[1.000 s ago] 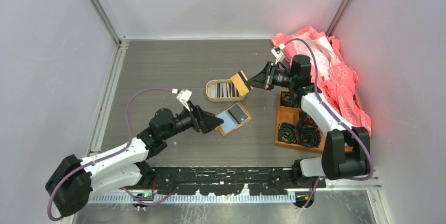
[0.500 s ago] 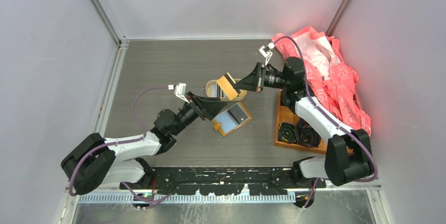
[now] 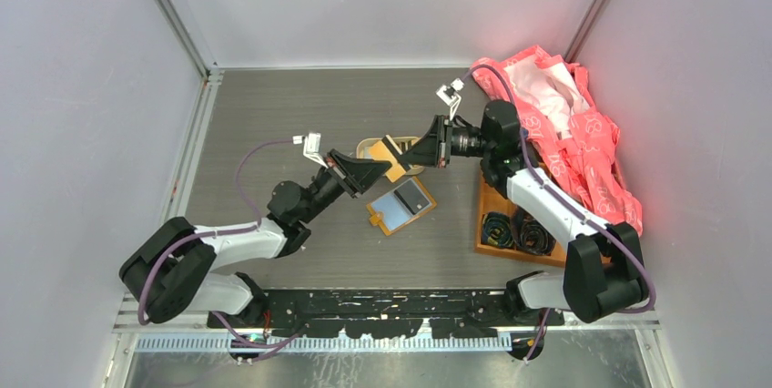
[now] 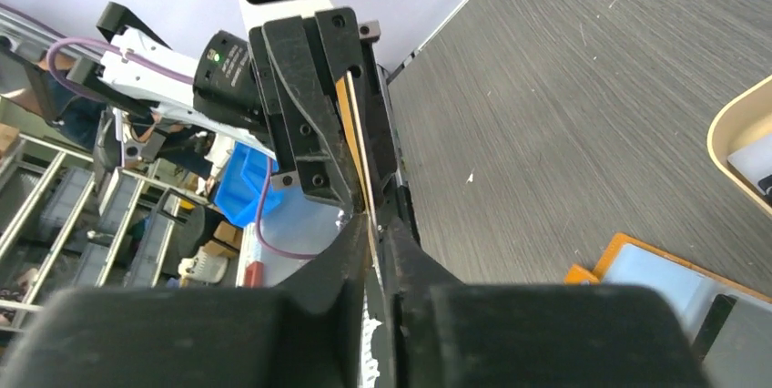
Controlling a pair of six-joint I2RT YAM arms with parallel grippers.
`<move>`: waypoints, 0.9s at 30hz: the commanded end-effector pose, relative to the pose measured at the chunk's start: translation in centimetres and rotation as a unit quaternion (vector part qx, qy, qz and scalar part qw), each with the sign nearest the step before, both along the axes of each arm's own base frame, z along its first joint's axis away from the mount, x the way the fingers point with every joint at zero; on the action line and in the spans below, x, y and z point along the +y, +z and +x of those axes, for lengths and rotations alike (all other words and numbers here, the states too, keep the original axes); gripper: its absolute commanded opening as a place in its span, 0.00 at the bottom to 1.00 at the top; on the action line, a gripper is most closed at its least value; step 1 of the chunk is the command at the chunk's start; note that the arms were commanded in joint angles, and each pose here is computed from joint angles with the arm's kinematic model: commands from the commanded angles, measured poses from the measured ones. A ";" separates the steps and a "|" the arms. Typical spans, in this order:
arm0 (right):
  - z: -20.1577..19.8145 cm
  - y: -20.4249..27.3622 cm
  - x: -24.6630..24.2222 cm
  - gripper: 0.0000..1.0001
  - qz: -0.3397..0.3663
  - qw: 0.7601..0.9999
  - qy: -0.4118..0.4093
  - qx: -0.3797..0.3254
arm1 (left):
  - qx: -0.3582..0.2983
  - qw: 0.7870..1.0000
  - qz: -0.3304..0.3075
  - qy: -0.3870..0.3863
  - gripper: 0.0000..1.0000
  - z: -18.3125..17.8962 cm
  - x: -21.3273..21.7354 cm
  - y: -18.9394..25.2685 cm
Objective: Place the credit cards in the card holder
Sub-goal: Pick up the credit card from the storage box.
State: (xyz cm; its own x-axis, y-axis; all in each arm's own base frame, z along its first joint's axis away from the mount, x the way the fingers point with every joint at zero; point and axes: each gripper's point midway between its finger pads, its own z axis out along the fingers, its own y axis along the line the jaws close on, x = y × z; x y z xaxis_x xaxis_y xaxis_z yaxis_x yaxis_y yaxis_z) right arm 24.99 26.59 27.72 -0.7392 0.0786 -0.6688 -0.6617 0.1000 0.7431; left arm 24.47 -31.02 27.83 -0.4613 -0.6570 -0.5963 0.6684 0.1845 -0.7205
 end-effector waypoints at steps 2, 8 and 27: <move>-2.1 -0.9 -0.4 0.33 -0.051 0.995 0.060 -0.056 | -0.069 0.996 0.012 -0.052 0.00 -0.9 1.0 1.9; -3.6 -2.1 -1.6 0.55 -0.100 0.978 0.102 -0.152 | -0.052 0.970 0.157 -0.179 0.00 -4.6 0.4 -2.5; -6.6 -3.7 0.0 0.25 -0.073 0.965 0.167 -0.187 | -0.081 0.937 0.209 -0.270 0.00 -8.0 -1.1 -3.3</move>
